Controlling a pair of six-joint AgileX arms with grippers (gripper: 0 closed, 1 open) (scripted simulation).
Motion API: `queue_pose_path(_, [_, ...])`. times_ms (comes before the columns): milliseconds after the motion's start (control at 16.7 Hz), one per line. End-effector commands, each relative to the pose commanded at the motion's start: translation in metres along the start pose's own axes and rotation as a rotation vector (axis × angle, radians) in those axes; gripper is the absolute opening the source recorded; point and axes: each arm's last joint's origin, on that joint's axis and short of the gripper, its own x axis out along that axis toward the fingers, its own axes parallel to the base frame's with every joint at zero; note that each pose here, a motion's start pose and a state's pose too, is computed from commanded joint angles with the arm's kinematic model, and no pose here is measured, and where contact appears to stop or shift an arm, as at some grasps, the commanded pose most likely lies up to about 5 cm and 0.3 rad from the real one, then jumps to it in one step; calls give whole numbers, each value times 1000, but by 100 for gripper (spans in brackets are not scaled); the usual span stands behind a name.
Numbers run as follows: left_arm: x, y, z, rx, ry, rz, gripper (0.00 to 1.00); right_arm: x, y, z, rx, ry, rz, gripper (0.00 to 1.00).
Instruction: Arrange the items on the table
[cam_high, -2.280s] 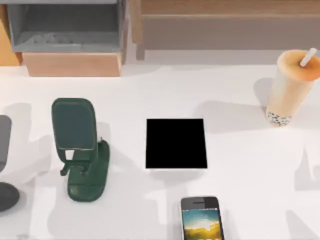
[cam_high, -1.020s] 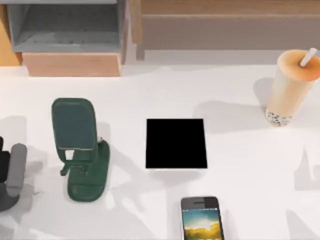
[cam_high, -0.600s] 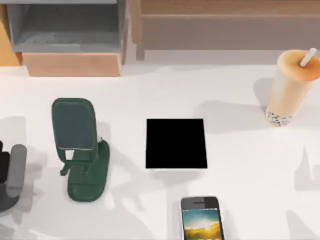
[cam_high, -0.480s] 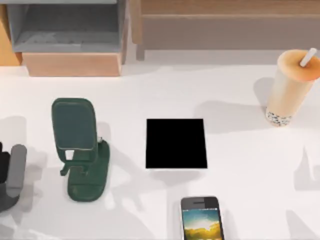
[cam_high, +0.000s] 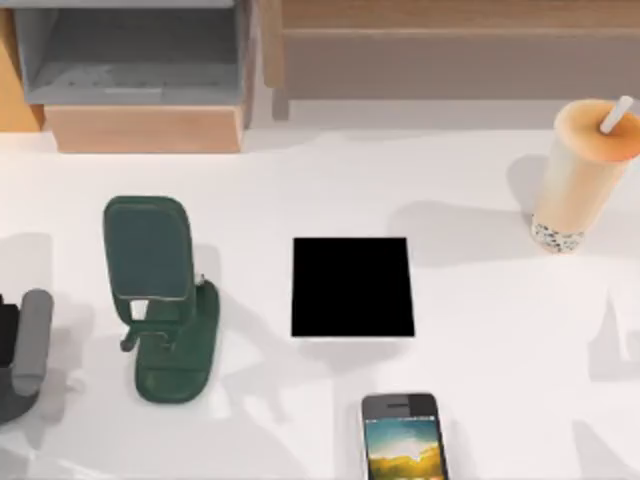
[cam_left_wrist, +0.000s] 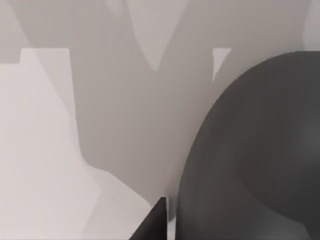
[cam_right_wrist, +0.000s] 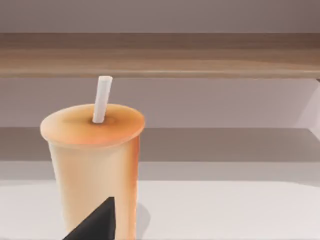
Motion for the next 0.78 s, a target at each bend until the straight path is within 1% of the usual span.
queue_pose_path(360, [0, 0, 0, 0, 0, 0, 0, 0, 0, 0, 0, 0, 0, 100])
queue_pose_path(420, [-11, -1, 0, -14, 1, 4, 0, 0, 0, 0, 0, 0, 0, 100])
queue_pose_path(600, [-19, 1, 0, -16, 0, 1, 0, 0, 0, 0, 0, 0, 0, 100])
queue_pose_path(780, [-43, 4, -1, -12, 0, -8, 0, 0, 0, 0, 0, 0, 0, 100])
